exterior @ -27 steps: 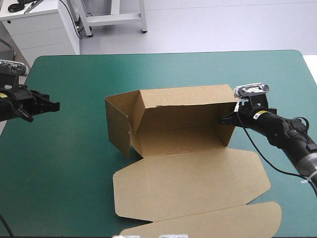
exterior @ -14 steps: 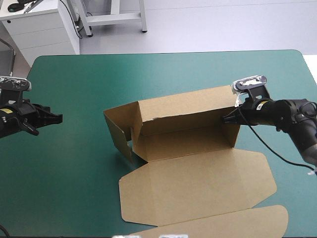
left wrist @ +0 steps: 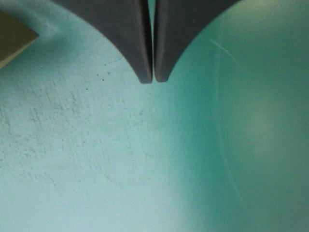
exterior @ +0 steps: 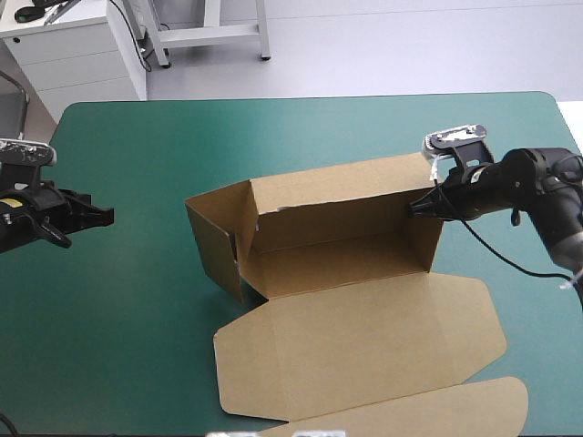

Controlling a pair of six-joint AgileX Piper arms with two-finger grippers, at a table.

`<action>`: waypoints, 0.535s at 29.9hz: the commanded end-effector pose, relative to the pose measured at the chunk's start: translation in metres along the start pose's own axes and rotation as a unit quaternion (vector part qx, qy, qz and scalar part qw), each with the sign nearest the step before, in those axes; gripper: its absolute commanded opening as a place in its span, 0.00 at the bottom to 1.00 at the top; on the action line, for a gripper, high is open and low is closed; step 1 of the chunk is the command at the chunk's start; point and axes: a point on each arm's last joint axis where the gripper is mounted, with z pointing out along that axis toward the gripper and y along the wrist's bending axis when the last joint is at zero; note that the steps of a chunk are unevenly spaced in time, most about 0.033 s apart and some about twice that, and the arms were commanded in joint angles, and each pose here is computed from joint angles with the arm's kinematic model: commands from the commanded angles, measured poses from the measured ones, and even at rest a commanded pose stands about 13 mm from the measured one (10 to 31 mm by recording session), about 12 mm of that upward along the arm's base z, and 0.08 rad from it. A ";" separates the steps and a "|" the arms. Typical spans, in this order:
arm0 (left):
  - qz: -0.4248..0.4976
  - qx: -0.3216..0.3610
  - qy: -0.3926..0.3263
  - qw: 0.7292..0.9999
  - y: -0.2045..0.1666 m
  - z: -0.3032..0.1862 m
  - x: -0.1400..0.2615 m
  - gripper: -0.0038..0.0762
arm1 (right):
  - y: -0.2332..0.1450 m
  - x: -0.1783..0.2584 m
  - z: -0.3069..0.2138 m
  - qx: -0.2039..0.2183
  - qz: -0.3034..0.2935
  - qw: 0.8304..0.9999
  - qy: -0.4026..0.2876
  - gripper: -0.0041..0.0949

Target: Fold the box

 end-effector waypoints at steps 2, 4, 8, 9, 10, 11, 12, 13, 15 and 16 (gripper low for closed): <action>-0.006 -0.002 -0.048 0.999 -0.003 -0.013 -0.010 0.04 | -0.001 0.012 0.016 -0.026 0.005 0.993 0.116 0.04; -0.006 -0.002 -0.048 0.999 -0.003 -0.013 -0.010 0.04 | -0.003 0.008 0.029 -0.029 0.007 0.991 0.131 0.04; -0.005 -0.002 -0.048 0.999 -0.003 -0.013 -0.010 0.04 | -0.009 -0.006 0.055 -0.032 0.013 0.990 0.135 0.04; -0.005 -0.002 -0.048 0.999 -0.003 -0.013 -0.010 0.04 | -0.010 -0.011 0.060 -0.032 0.014 0.991 0.127 0.04; -0.005 -0.002 -0.048 0.999 -0.003 -0.013 -0.010 0.04 | -0.011 -0.016 0.064 -0.032 0.015 0.992 0.119 0.04; -0.005 -0.002 -0.048 0.999 -0.003 -0.013 -0.010 0.04 | -0.012 -0.021 0.067 -0.032 0.013 0.993 0.110 0.04; -0.005 -0.003 -0.049 0.999 -0.003 -0.013 -0.011 0.04 | -0.014 -0.028 0.072 -0.031 0.012 0.995 0.096 0.04; -0.005 -0.003 -0.049 0.999 -0.003 -0.013 -0.011 0.04 | -0.015 -0.033 0.075 -0.029 0.012 0.996 0.088 0.04; -0.006 -0.002 -0.049 0.999 -0.003 -0.013 -0.011 0.04 | -0.018 -0.043 0.081 -0.026 0.011 0.997 0.077 0.04; -0.006 -0.002 -0.049 0.999 -0.003 -0.013 -0.011 0.04 | -0.019 -0.047 0.083 -0.026 0.011 0.997 0.074 0.05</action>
